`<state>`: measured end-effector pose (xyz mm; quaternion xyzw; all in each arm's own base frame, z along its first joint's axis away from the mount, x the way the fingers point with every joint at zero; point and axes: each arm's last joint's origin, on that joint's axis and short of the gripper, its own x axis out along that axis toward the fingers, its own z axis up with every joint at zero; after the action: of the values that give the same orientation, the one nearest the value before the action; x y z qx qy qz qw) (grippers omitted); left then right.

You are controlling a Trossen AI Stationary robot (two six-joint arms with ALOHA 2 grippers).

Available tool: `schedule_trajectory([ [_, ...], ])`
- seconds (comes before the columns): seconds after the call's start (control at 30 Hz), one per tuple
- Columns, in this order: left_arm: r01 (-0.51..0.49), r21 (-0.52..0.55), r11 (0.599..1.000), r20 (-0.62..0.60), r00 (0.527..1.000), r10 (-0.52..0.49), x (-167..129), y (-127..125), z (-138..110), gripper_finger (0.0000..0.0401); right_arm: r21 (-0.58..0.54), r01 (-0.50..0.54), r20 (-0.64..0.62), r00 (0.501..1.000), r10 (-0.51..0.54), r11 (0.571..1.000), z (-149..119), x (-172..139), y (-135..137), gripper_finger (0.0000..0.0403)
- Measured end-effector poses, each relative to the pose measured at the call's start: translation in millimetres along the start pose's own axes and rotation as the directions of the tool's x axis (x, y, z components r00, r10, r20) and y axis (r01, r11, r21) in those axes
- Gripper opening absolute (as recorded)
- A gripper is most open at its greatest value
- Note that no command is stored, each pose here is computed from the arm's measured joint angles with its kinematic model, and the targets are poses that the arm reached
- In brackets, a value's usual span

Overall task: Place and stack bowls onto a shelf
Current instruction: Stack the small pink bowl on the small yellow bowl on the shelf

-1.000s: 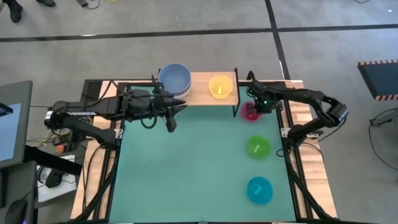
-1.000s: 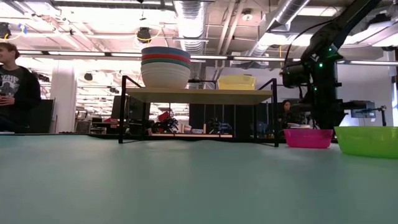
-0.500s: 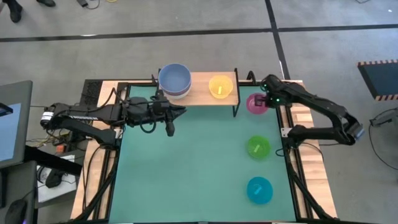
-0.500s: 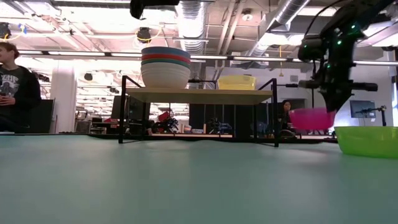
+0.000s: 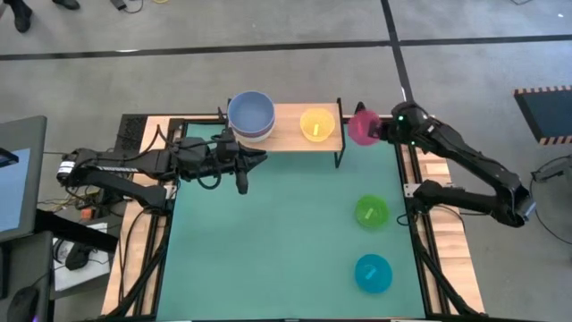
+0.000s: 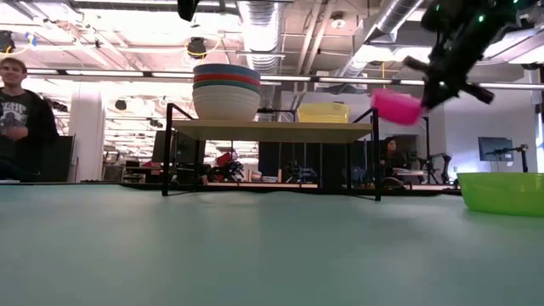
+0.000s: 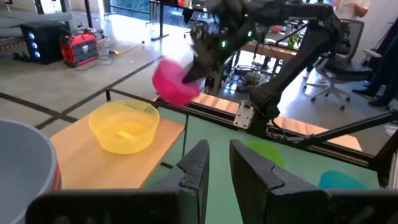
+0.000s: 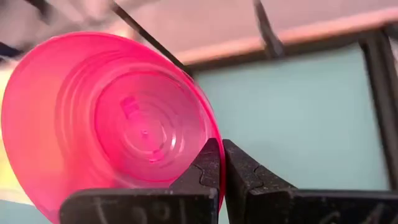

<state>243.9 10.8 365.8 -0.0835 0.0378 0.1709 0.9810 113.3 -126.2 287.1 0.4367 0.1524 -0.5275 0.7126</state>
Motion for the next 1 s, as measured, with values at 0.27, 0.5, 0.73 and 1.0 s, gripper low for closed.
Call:
schedule_trajectory([
  [0.27, -0.023, -0.008, 1.0, 0.014, 1.0, 0.023, 0, 1, 1, 0.0064, -0.053, -0.22, 0.133, 0.965, 0.225, 0.974, 29, -22, 47, 0.0022],
  [0.5, -0.033, -0.039, 0.999, 0.019, 0.999, 0.034, 3, 13, 4, 0.0064, -0.203, -0.22, 0.041, 0.972, 0.232, 0.954, 40, -1, 98, 0.0022],
  [0.73, -0.024, -0.045, 0.999, 0.012, 1.0, 0.025, 4, 16, 4, 0.0065, -0.289, -0.169, -0.084, 0.985, 0.151, 0.942, 29, 31, 124, 0.0026],
  [1.0, -0.025, -0.026, 0.999, 0.011, 1.0, 0.025, 4, 16, 4, 0.0065, -0.321, -0.11, -0.163, 0.985, 0.06, 0.941, 23, 51, 131, 0.004],
])
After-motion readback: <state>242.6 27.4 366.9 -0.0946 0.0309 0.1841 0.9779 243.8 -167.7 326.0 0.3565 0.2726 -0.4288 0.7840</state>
